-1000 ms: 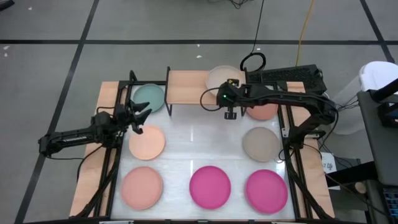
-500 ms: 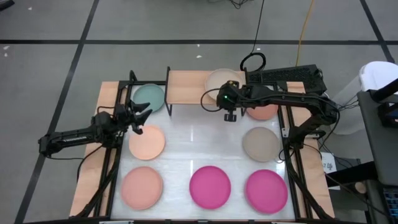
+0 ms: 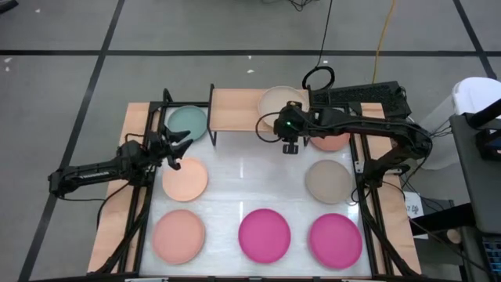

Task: Place and stack plates onto a shelf
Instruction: Stack the right pink plate on top of the light brown plate on the shelf

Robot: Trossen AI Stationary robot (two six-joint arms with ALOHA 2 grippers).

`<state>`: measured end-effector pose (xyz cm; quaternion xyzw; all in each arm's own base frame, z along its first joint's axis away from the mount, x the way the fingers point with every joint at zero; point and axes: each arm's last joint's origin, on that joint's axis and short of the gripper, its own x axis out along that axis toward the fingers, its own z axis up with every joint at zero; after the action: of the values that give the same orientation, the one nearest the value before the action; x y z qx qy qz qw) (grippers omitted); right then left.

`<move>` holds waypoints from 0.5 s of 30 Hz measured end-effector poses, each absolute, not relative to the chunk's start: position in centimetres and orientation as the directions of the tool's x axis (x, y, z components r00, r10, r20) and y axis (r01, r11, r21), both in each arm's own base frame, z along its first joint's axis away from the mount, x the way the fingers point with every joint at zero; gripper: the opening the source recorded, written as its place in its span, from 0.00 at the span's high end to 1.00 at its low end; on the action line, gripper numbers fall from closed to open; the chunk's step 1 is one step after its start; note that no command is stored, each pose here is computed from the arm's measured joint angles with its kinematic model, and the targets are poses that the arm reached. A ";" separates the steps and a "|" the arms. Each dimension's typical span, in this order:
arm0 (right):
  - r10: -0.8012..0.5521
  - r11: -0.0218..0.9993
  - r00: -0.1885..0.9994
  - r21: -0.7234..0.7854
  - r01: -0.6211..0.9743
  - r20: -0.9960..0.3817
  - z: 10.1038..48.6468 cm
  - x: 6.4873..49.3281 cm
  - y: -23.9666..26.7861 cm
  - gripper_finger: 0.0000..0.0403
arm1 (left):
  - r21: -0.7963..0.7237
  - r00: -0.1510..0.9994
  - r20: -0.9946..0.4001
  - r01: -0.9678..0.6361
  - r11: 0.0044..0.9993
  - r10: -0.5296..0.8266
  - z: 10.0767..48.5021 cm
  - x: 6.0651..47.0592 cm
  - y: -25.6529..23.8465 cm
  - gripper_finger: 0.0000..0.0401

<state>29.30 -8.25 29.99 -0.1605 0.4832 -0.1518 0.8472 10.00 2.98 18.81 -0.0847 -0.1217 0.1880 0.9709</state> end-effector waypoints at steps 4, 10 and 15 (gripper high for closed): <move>-0.414 0.897 0.608 -0.417 0.146 -0.677 32.8 28.2 -6.8 0.61 | -0.198 0.913 0.187 -0.327 0.924 0.363 18.7 10.1 2.9 0.51; -0.380 0.910 0.789 -0.349 0.225 -0.483 37.1 26.3 -4.1 0.62 | -0.118 0.977 0.093 -0.179 0.977 0.191 20.5 10.7 1.9 0.51; -0.333 0.915 0.879 -0.343 0.214 -0.340 39.5 25.0 -2.3 0.63 | 0.038 0.993 -0.013 -0.120 0.992 0.120 22.7 12.8 0.7 0.51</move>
<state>25.00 -2.34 39.54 -0.1490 0.1999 -0.1428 0.9578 12.77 0.72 22.66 0.0188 0.0076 0.0601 0.9980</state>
